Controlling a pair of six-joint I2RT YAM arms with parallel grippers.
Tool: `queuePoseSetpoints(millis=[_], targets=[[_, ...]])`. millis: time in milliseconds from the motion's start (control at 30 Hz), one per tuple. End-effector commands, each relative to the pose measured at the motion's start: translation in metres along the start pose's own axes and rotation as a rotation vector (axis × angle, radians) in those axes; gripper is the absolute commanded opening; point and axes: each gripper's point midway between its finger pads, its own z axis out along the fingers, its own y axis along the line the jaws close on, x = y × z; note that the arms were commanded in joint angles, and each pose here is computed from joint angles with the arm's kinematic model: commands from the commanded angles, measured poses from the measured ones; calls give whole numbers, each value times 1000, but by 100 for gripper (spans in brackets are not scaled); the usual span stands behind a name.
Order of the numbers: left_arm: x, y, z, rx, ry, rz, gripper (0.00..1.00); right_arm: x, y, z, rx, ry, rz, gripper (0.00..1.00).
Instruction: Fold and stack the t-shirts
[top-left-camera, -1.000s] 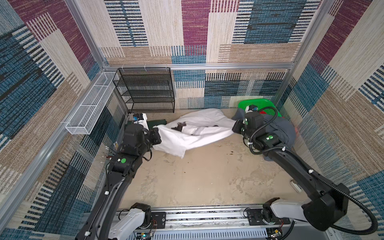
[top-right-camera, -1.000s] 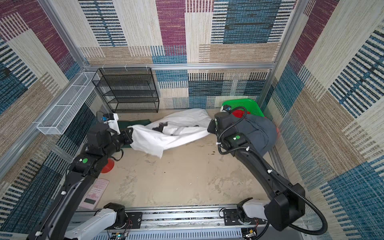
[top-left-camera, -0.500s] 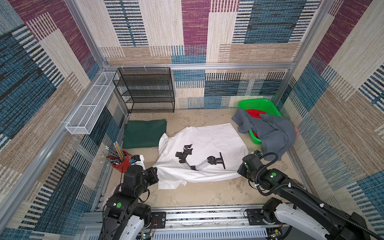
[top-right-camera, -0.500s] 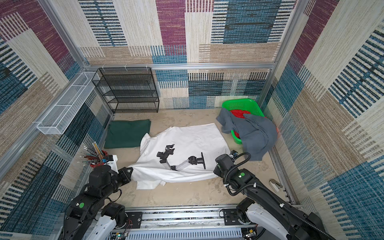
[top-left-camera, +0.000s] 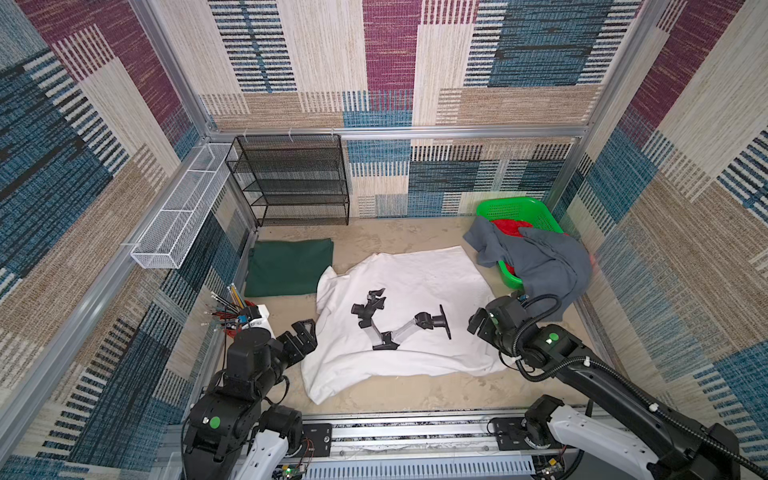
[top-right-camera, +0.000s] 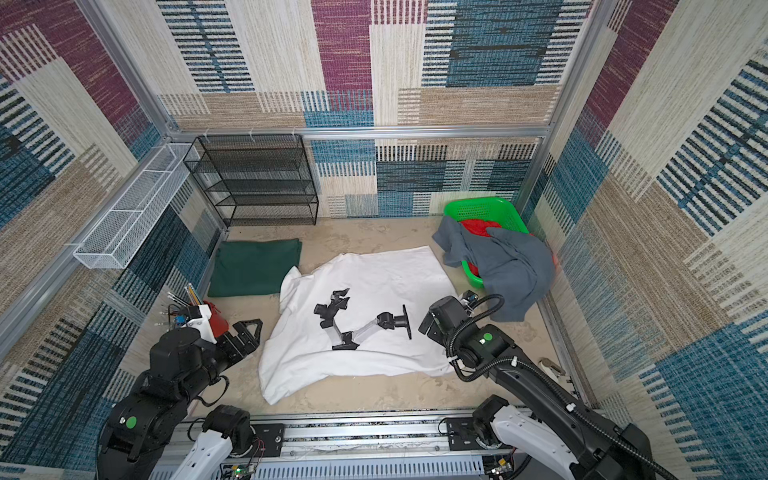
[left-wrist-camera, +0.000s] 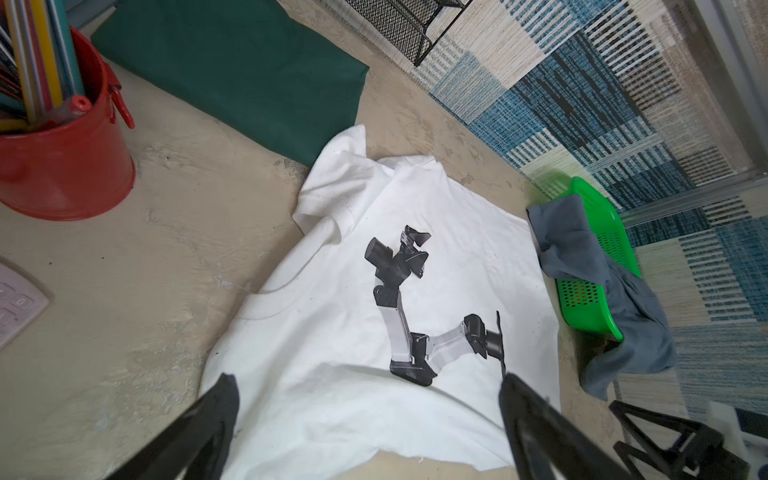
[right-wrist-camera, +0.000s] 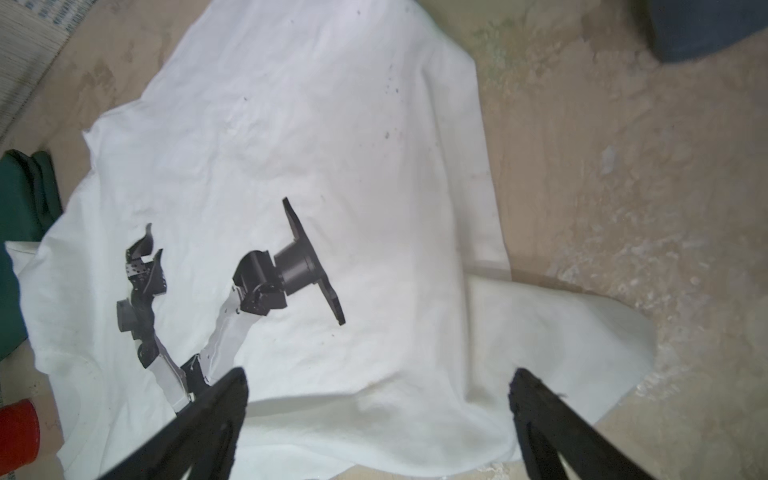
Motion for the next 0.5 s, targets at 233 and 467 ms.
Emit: queuePoseSetpoints(millis=[233, 467], targets=[[-40, -36, 103, -32, -4, 139, 98, -114, 67, 57, -150, -110, -139, 99], [-78, -63, 188, -92, 70, 254, 99, -172, 92, 136, -148, -43, -223, 99]])
